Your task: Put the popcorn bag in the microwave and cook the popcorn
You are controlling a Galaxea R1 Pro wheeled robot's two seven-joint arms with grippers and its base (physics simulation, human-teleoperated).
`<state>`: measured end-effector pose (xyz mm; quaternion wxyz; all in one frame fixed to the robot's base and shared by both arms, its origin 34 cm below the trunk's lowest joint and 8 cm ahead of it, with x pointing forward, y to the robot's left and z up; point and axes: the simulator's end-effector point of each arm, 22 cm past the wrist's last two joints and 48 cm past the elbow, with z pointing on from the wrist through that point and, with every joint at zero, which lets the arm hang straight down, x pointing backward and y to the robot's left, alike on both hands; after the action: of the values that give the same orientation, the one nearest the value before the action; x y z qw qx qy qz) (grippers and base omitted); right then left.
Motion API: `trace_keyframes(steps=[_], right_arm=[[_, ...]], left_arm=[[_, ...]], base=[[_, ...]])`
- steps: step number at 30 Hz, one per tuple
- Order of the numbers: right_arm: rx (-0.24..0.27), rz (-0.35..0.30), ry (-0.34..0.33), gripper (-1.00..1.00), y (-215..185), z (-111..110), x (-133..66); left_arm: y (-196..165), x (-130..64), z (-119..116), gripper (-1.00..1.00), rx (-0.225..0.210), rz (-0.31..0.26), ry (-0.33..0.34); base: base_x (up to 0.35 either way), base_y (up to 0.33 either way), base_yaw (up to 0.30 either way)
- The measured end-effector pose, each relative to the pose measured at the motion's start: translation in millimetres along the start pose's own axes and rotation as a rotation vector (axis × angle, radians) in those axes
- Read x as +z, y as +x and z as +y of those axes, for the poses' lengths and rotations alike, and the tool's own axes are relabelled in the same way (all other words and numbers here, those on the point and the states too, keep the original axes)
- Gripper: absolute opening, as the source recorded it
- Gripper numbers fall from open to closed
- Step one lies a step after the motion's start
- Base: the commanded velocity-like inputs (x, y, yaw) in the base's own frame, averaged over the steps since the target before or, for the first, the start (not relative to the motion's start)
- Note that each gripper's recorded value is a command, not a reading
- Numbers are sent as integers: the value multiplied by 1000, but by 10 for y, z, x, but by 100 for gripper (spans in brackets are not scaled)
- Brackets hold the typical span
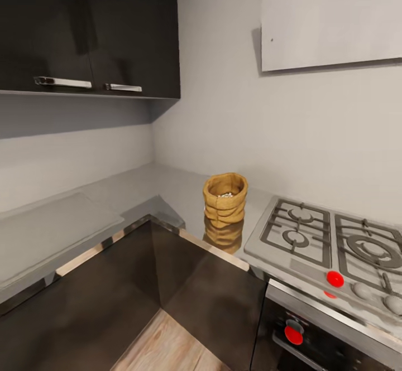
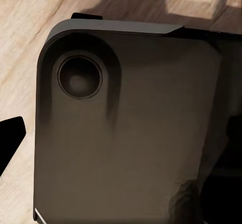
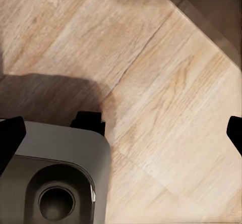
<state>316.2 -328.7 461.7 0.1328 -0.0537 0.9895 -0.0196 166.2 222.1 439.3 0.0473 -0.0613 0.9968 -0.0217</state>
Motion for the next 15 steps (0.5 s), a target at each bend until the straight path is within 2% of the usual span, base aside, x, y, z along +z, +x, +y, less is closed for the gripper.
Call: trace_keyframes(steps=[15], right_arm=[[0, 1, 1, 100, 2, 1, 0]], left_arm=[[-12, 0, 1, 100, 1, -5, -1]], base=[[0, 0, -242]])
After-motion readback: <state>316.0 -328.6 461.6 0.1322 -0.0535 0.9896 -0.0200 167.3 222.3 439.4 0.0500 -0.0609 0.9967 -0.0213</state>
